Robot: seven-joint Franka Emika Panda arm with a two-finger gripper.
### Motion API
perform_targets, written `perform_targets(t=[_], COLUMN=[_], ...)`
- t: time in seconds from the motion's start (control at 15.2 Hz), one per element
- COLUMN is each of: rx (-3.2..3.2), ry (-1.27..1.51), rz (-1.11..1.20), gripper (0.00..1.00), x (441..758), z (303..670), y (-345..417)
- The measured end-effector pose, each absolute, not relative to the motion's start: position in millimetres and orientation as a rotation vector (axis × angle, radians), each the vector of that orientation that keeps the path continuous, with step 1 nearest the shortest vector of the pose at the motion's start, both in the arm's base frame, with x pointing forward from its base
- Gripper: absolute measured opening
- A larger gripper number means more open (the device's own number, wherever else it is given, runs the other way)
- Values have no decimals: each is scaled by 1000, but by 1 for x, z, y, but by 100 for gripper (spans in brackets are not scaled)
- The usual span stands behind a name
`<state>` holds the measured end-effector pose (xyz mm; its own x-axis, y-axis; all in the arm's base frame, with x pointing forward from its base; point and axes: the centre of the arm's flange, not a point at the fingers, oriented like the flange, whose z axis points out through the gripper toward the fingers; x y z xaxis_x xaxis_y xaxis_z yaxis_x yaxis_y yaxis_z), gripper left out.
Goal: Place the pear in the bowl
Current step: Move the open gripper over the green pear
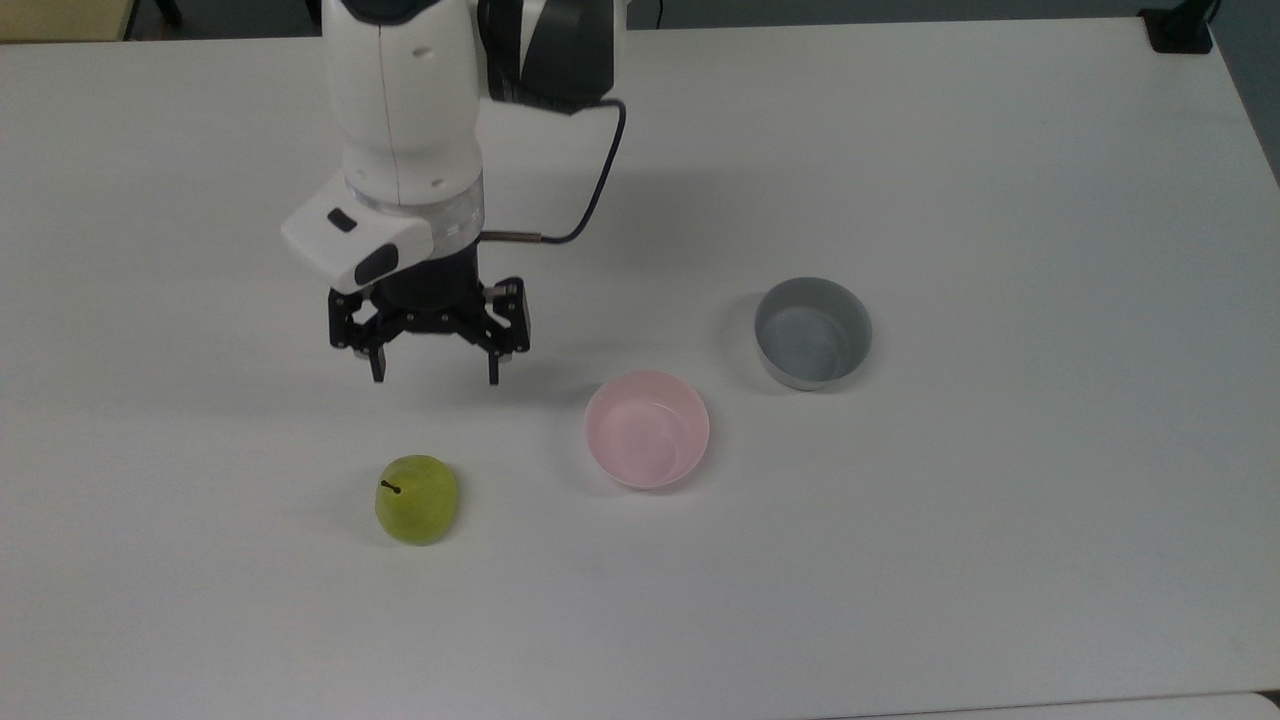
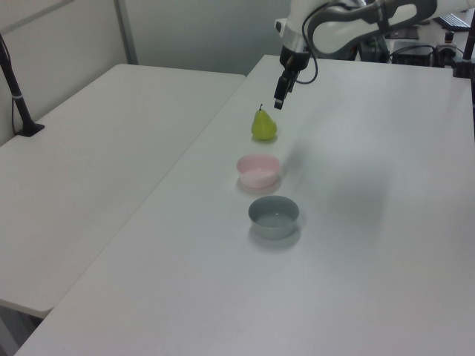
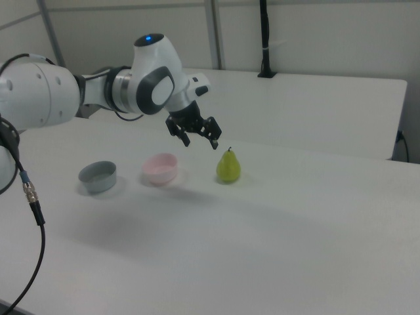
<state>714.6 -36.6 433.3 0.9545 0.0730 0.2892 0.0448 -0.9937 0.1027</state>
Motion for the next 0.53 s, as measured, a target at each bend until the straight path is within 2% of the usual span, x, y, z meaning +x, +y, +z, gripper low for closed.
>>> perform_targets(t=[0.53], rx=[2971], ry=[57], rz=[578], gripper=[100], x=[736], z=[376], y=[-62])
